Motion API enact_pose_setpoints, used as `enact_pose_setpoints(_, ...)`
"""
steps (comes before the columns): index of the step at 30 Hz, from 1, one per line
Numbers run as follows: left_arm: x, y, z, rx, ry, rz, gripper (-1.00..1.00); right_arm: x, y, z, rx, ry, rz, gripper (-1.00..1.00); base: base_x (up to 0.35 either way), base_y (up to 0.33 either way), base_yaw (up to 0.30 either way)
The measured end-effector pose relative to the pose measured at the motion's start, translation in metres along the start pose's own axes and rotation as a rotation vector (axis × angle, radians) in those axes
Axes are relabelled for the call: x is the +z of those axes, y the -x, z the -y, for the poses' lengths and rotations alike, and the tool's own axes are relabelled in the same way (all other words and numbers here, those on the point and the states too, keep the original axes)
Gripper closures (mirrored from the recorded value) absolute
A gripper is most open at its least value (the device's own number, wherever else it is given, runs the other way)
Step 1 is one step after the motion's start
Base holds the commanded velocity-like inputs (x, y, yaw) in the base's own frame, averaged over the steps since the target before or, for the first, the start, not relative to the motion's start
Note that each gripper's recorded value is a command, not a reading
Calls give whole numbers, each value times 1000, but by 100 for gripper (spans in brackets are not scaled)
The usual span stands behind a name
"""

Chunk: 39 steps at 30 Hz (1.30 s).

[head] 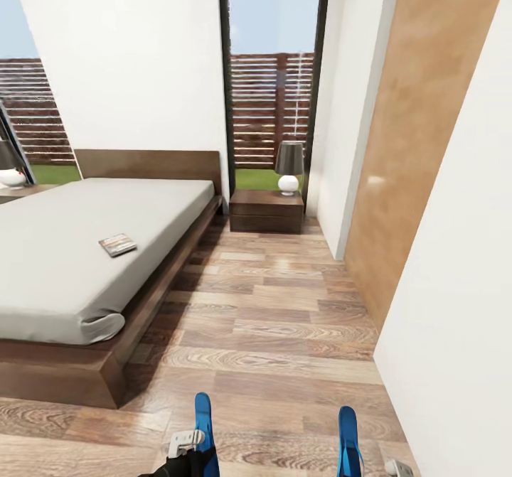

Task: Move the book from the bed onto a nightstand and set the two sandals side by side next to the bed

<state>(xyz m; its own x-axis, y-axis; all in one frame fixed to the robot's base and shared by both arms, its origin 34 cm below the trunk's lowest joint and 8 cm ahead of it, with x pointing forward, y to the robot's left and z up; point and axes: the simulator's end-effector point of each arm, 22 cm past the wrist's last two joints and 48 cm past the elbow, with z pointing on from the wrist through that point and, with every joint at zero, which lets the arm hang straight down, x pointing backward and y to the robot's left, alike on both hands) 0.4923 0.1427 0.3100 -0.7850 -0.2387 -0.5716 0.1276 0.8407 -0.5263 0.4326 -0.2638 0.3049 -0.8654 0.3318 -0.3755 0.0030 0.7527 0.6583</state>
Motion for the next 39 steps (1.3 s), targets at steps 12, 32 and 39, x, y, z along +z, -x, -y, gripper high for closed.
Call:
enact_pose_setpoints(12, 1, -7, -3, -7, 4, -13, 100, 1, -6, 3, 9, -5, -13, 100, 0, 0, -1)
enact_pose_setpoints(32, 3, -16, -7, -19, 9, -32, 100, 3, -14, 8, 23, -12, -28, 100, 0, 0, -33)
enact_pose_setpoints(39, 3, -16, -7, -19, 9, -32, 100, 3, -14, 8, 24, -12, -28, 100, 0, 0, 0)
